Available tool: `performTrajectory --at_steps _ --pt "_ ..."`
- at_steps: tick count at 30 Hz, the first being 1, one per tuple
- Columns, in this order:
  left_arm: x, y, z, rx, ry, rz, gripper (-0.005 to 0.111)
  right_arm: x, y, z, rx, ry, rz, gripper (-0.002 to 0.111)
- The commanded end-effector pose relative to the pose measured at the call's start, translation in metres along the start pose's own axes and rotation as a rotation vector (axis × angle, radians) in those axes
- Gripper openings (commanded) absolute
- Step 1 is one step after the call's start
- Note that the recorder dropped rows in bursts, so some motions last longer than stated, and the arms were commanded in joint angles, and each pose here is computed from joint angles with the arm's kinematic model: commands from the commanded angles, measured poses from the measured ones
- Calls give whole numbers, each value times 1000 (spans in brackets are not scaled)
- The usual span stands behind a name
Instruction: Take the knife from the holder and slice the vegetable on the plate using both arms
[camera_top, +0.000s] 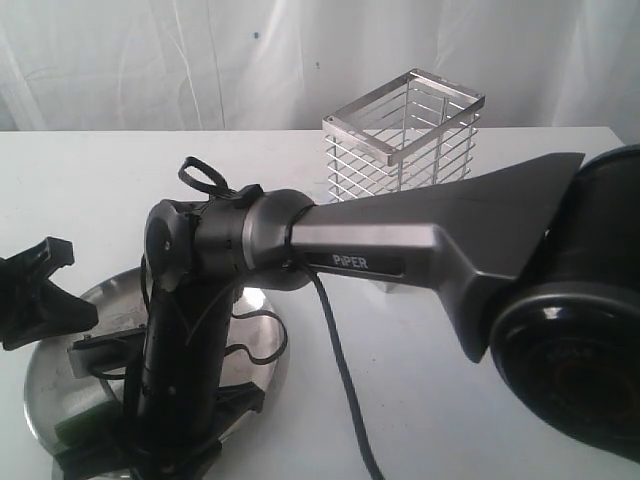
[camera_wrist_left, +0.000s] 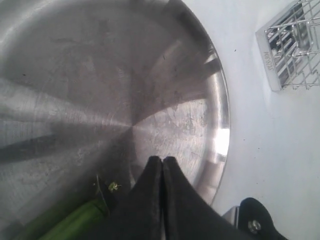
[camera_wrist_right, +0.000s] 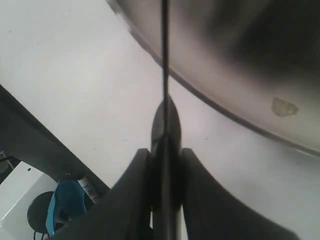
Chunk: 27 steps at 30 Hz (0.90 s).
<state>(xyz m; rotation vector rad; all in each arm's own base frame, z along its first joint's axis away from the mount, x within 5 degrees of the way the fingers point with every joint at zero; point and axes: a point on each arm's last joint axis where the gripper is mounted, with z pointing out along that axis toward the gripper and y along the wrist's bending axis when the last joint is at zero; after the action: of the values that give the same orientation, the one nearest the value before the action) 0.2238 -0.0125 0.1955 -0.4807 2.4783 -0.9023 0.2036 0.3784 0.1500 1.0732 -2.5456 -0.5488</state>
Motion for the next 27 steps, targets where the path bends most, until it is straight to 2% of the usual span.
performTrajectory --at_steps 1,22,27 --pt "0 3 7 2 24 -17 0 -2 -1 -3 -9 -3 13 3" --pt "0 31 43 -17 110 -39 0 -8 3 -10 -9 -49 26 3" --pt "-2 35 53 20 104 -43 0 -8 3 -10 -10 -53 37 3"
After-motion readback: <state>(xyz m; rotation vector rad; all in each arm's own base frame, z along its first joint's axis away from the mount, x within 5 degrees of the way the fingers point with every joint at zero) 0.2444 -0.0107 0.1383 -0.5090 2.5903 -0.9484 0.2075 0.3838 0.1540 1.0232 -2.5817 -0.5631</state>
